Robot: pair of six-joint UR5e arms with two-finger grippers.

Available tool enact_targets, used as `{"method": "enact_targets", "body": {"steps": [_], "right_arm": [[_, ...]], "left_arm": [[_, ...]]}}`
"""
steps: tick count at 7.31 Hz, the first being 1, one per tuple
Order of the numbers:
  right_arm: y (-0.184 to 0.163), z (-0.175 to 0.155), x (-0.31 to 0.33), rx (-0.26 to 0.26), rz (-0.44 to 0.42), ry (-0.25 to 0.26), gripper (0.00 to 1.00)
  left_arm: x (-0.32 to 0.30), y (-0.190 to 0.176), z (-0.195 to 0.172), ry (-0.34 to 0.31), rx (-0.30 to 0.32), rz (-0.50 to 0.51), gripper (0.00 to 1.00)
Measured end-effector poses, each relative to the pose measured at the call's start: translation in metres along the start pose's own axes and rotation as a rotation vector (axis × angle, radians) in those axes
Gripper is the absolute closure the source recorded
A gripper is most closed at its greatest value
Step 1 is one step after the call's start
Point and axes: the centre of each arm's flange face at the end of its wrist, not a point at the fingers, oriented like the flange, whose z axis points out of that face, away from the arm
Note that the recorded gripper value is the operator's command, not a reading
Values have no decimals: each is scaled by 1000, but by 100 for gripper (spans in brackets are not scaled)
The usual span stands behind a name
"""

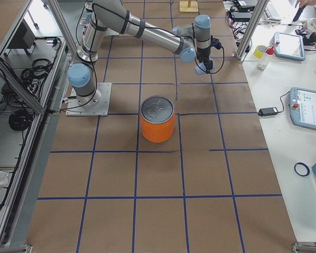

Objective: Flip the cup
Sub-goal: 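Carry the white cup with the right gripper toward the left gripper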

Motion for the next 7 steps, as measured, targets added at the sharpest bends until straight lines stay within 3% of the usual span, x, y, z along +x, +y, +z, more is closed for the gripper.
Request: {"method": "enact_targets", "body": {"steps": [1,3,5,7], "right_arm": [[-9,-9,-46,23,-102,-10,88],[-17,-14,-134,76,-460,-19,87],[-20,3,-211,154,-805,1,85],[-14,13,-259,172,-1053,14,84]], "left_arm": [[0,0,0,-1,1,0,0],[0,0,0,0,1,1,0],[1,0,0,0,0,1,0],[0,0,1,0,-1,1,0]]}}
